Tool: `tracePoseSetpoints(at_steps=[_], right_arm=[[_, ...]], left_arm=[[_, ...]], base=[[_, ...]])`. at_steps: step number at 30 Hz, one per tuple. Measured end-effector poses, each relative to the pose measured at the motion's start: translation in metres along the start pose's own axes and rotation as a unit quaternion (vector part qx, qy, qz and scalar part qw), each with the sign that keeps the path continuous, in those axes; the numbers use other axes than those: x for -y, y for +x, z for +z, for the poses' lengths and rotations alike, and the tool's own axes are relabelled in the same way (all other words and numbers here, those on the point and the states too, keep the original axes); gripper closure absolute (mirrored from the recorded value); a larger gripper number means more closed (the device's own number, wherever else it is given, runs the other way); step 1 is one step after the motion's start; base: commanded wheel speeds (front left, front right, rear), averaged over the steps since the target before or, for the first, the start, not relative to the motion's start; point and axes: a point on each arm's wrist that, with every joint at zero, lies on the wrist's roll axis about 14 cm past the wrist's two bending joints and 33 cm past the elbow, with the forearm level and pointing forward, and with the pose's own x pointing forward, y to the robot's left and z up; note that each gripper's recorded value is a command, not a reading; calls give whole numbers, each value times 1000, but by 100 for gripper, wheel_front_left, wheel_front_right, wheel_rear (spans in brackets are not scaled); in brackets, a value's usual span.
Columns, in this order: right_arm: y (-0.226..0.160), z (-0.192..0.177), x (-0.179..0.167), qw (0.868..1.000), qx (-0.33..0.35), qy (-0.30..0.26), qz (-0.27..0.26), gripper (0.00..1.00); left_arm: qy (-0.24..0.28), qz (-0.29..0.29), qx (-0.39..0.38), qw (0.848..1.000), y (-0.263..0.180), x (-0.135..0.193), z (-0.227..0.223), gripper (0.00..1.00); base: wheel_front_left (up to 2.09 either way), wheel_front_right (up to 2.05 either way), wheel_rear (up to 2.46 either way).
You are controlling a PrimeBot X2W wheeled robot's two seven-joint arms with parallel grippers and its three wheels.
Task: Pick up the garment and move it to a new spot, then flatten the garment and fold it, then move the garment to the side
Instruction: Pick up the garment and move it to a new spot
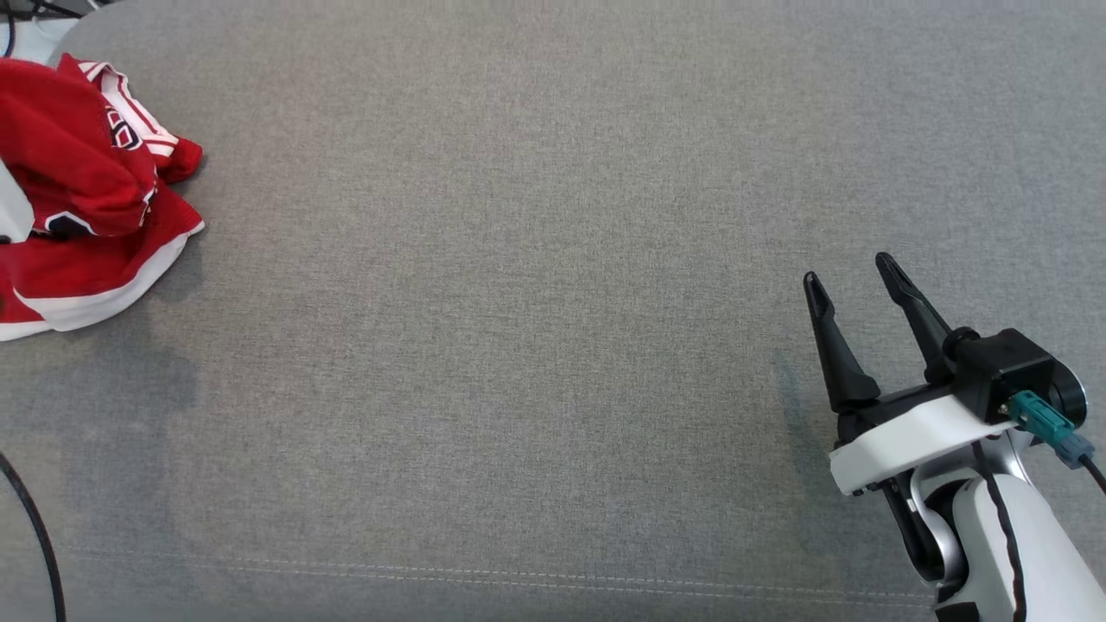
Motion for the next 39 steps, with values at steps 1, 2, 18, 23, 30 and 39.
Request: tracePoseSetpoints(at_steps=[1,2,18,23,30,39], right_arm=[[-2,2,0,1000,4,0,-2,0],[-3,3,0,1000,4,1,-3,0],[-42,26,38,996,37,11,-85,0],[-64,26,58,992,35,8,-122,0],[-97,31,87,983,38,0,-178,0],[-150,35,121,966,35,-8,-256,0]], left_arm=[[9,-5,16,1000,-3,4,9,100],[19,-10,33,999,-6,8,18,100],[33,-244,204,947,-84,210,63,100],[32,-328,209,921,-108,281,59,100],[37,-449,187,873,-136,378,43,100],[48,-579,201,789,-188,491,55,100]], base=[[0,0,0],[0,0,0],[0,0,0],[0,0,0],[0,0,0],[0,0,0]])
